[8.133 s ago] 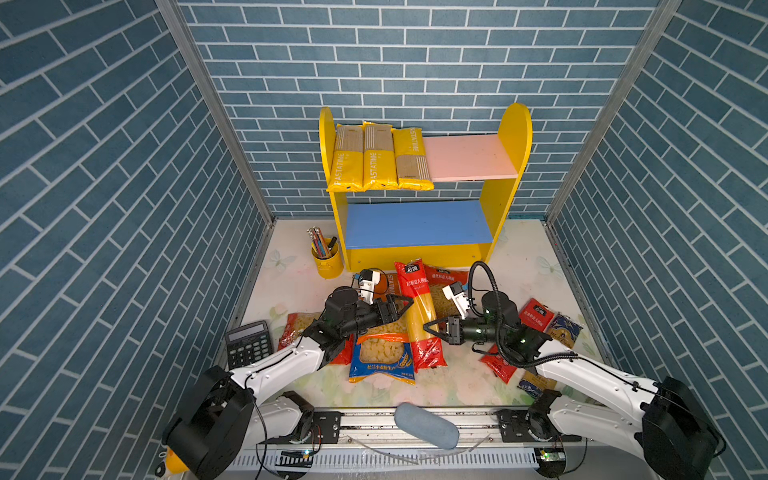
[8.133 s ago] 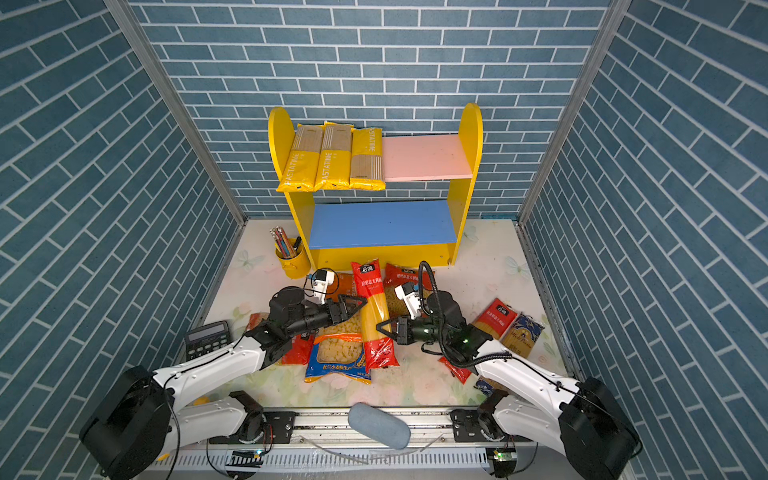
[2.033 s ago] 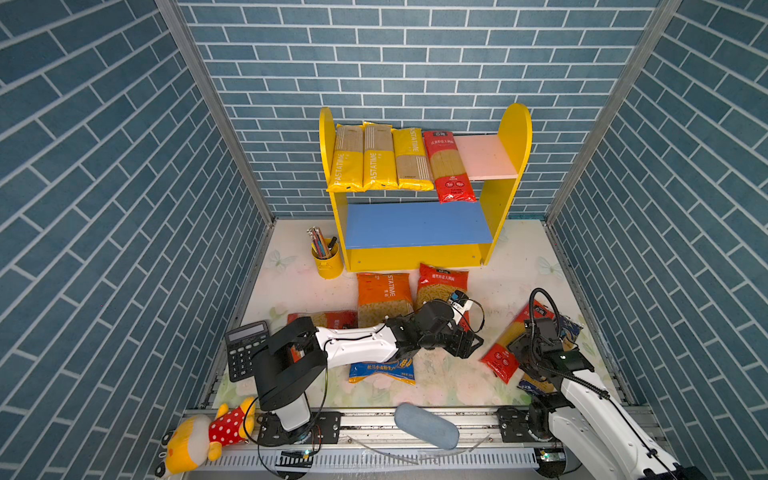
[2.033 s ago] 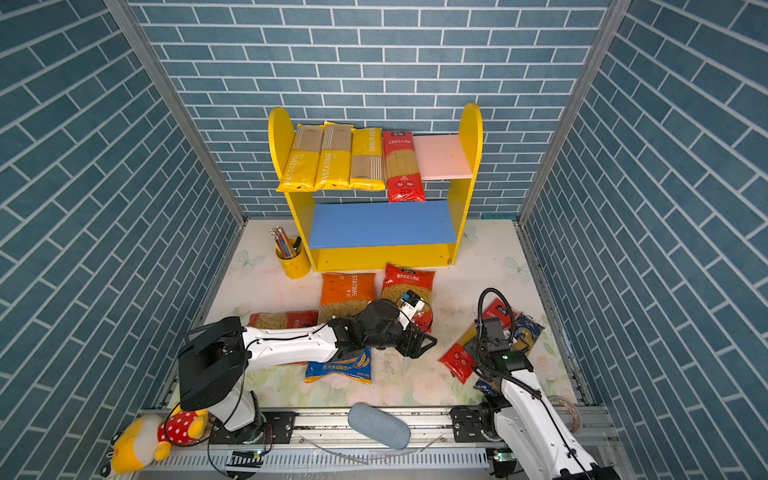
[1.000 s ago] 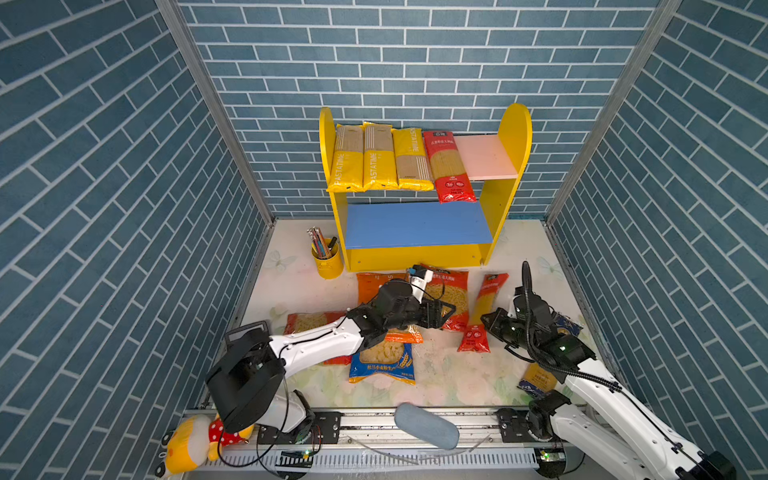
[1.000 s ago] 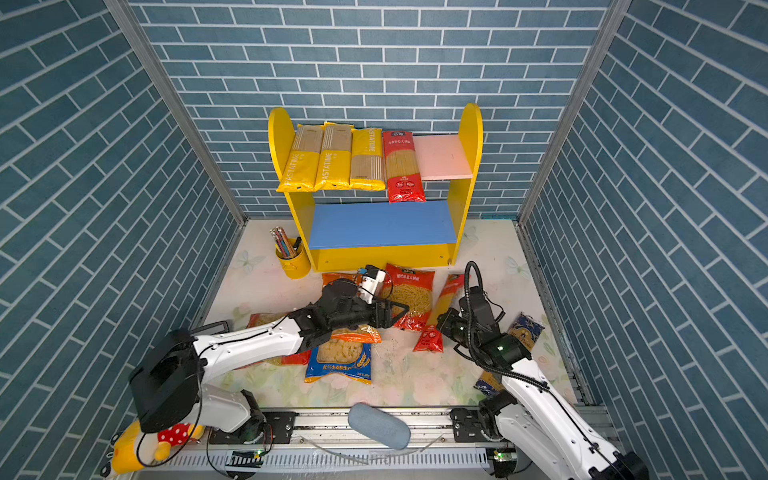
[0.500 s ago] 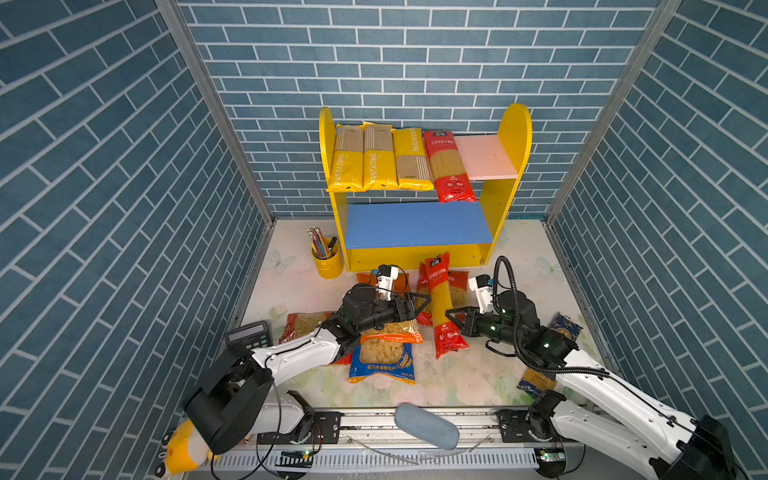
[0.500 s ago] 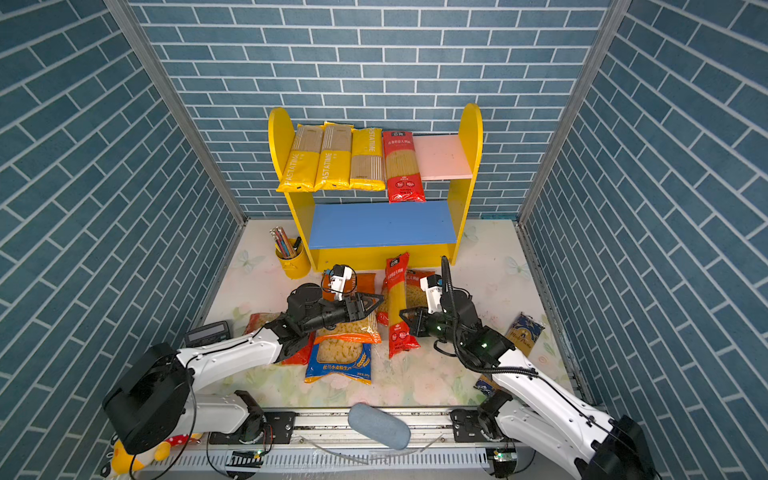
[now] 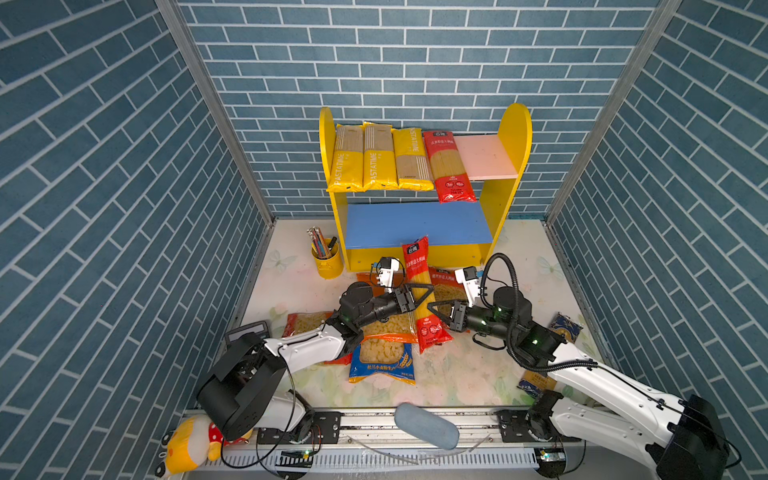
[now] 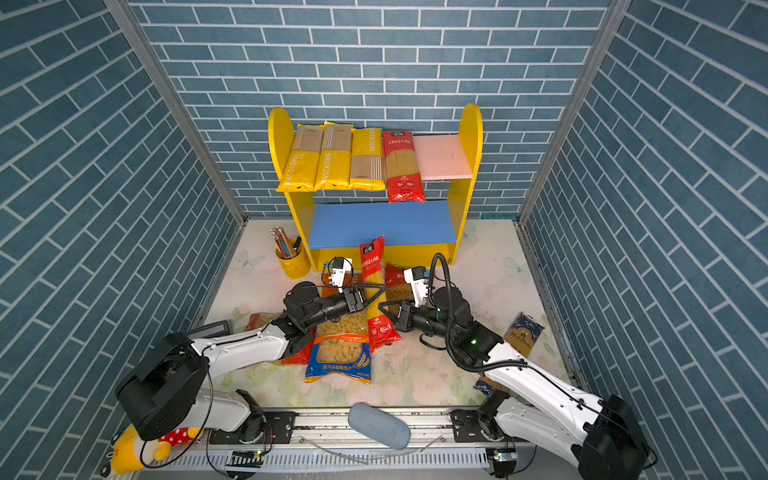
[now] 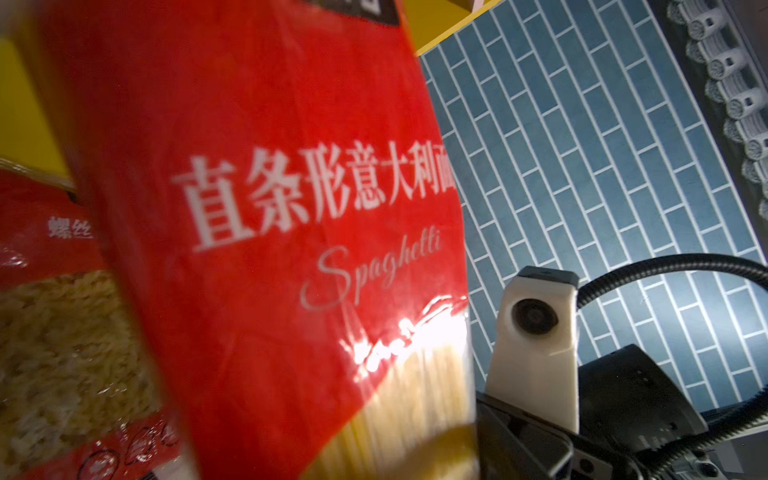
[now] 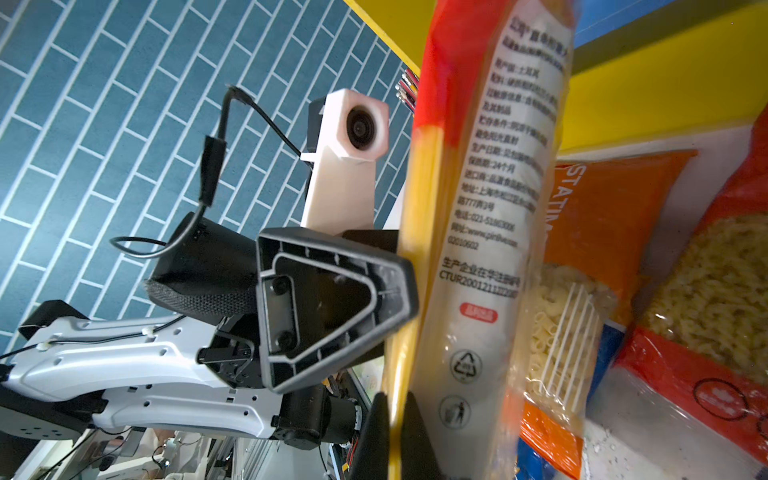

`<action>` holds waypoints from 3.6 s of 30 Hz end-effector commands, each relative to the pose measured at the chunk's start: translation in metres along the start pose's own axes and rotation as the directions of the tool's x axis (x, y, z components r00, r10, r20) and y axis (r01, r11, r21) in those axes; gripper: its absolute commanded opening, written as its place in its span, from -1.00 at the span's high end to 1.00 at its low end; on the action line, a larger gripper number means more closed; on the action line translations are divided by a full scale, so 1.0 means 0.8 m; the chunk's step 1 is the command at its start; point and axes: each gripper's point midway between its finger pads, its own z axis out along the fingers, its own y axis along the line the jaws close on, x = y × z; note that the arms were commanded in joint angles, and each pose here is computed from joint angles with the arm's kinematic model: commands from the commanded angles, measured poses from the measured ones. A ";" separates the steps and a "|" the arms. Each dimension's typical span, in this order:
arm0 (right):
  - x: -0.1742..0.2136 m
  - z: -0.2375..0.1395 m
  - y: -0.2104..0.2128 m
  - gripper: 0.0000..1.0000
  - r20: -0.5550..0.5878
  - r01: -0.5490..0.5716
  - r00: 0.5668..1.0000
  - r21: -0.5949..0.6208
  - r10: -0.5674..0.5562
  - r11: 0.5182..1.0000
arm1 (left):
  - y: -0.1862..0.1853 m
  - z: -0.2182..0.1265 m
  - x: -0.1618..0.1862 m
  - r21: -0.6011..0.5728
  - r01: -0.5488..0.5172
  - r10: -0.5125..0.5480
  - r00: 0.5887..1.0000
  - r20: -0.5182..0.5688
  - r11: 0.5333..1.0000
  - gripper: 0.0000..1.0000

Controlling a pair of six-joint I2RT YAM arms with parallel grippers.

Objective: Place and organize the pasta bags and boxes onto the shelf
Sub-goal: 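Grasp another red spaghetti bag with the right gripper and lift it upright, then hold the red bag with the right gripper while the left gripper grasps and raises it, then lift the red spaghetti bag with the right gripper up to the pink top shelf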

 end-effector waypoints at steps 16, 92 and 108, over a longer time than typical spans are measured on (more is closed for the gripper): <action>-0.033 -0.016 0.029 -0.17 0.180 -0.009 0.983 -0.095 0.026 0.995 | -0.080 -0.010 -0.070 0.103 -0.152 0.140 0.983 0.115 0.983 0.49; -0.202 -0.100 0.202 1.00 0.537 0.310 0.843 -0.446 -0.026 0.840 | -0.137 -0.142 -0.125 -0.151 -0.338 0.368 0.799 0.476 0.929 -0.67; -0.370 -0.157 0.163 1.00 0.741 0.101 0.670 -0.030 -0.046 0.994 | -0.082 -0.110 -0.050 -0.217 -0.318 0.375 0.872 0.314 0.923 -0.66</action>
